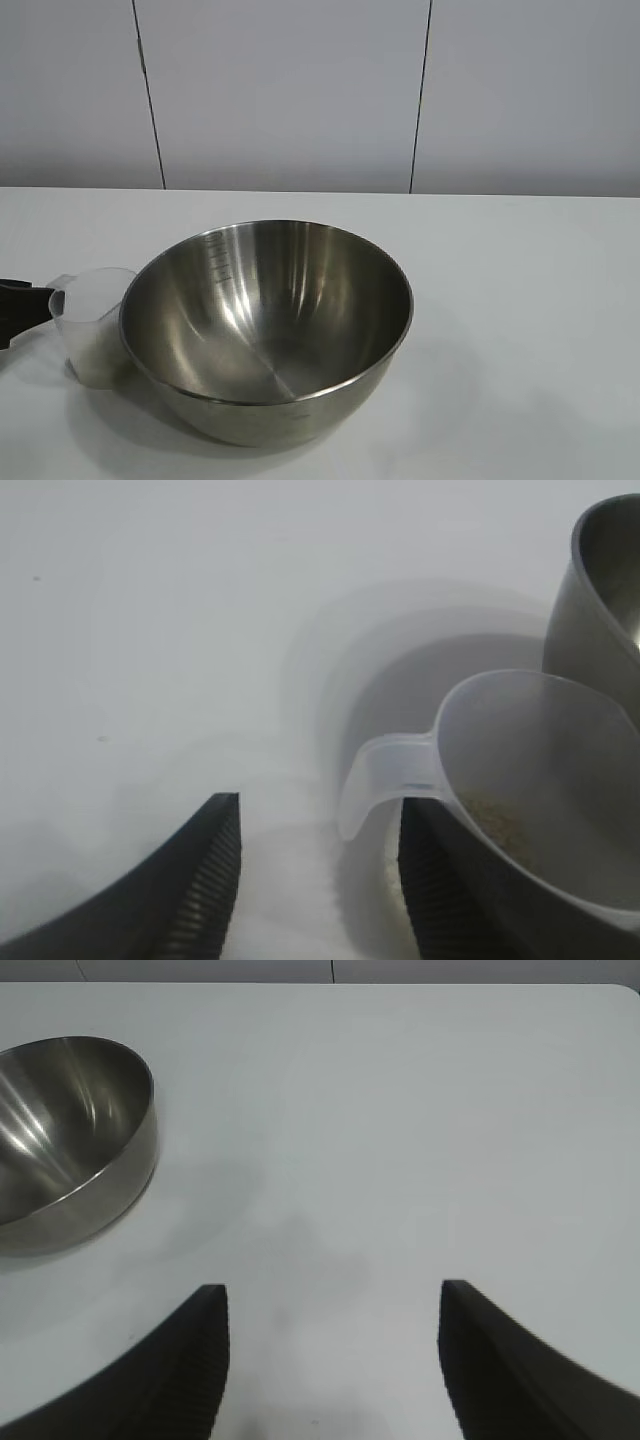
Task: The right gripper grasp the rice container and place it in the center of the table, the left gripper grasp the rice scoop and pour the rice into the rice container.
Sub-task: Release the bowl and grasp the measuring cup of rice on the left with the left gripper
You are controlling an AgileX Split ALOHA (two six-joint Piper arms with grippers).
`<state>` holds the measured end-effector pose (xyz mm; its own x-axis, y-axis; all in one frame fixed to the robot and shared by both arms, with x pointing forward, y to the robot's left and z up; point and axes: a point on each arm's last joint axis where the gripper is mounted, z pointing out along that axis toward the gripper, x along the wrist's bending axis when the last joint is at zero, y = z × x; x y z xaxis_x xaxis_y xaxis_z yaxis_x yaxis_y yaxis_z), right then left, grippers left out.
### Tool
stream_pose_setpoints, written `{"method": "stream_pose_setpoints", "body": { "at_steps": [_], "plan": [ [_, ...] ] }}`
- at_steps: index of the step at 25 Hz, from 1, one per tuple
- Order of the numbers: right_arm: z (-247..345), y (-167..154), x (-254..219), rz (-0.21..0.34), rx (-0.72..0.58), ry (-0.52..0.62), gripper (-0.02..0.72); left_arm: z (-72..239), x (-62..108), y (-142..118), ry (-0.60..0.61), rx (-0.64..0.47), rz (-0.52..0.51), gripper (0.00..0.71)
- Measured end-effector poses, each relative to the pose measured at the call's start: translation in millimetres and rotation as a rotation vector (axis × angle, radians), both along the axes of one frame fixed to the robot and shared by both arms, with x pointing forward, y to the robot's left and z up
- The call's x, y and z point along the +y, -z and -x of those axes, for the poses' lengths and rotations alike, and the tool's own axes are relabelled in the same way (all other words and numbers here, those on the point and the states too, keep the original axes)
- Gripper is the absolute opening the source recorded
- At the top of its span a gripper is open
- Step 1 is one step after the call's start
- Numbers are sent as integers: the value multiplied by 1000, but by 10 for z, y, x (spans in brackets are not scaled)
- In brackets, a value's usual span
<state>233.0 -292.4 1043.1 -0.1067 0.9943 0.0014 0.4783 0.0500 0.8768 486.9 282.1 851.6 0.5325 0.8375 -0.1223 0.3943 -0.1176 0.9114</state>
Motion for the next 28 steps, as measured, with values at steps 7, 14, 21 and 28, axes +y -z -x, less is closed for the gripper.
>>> {"method": "stream_pose_setpoints", "body": {
  "at_steps": [7, 14, 21, 28],
  "plan": [
    [0, 0, 0, 0, 0, 0, 419, -10, -3, -4, 7, -5, -1, 360],
    [0, 0, 0, 0, 0, 0, 419, -5, 1, 31, 18, 33, -24, 360],
    [0, 0, 0, 0, 0, 0, 419, -51, 4, 18, 23, 25, -21, 360],
    [-1, -1, 0, 0, -1, 0, 419, -72, 15, 31, 24, 38, -39, 360]
  ]
}}
